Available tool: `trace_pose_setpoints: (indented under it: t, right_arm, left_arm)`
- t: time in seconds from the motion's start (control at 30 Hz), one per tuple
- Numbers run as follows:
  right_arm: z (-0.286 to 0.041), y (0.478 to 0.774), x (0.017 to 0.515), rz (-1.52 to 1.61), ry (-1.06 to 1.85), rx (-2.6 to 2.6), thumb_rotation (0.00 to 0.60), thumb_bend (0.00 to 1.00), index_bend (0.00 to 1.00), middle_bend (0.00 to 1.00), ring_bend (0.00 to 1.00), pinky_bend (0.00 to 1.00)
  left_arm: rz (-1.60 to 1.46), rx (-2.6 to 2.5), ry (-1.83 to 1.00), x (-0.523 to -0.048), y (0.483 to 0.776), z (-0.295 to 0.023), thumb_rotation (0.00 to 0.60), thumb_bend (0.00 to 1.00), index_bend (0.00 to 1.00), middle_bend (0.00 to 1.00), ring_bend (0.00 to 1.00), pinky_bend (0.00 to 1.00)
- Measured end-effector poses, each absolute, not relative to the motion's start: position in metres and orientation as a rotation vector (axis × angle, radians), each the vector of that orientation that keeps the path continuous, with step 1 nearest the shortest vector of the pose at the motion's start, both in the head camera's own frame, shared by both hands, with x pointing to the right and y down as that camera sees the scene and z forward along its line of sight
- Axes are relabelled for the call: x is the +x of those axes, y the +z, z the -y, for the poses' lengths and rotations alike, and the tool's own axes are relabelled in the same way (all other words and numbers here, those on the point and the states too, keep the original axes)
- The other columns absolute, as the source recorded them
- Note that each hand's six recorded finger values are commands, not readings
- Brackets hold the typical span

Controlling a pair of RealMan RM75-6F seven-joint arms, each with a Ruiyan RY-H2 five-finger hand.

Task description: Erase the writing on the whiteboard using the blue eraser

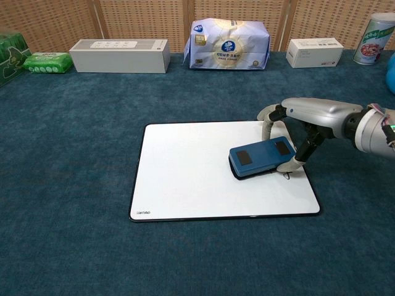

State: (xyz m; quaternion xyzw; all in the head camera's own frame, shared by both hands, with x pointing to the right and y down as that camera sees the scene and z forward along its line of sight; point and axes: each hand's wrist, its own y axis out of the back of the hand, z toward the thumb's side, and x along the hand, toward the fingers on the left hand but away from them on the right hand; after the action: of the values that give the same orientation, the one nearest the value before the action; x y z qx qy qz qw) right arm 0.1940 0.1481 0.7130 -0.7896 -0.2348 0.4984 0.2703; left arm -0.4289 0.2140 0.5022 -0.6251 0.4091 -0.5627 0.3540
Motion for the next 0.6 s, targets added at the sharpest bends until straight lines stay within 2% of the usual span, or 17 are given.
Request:
trace_pose_setpoints:
  t: [0.3, 0.6]
  right_arm:
    - [-0.153, 0.722, 0.208, 0.613, 1.402, -2.138, 0.600, 0.22, 0.73, 0.13, 0.00, 0.00]
    - [-0.164, 0.713, 0.221, 0.638, 1.419, -2.133, 0.600, 0.22, 0.74, 0.13, 0.00, 0.00]
  left_arm:
    - [-1.063, -1.606, -1.448, -0.430, 0.498, -0.214, 0.600, 0.43, 0.25, 0.21, 0.09, 0.00]
    - [-1.065, -1.614, -1.431, -0.427, 0.498, -0.213, 0.600, 0.43, 0.25, 0.21, 0.09, 0.00]
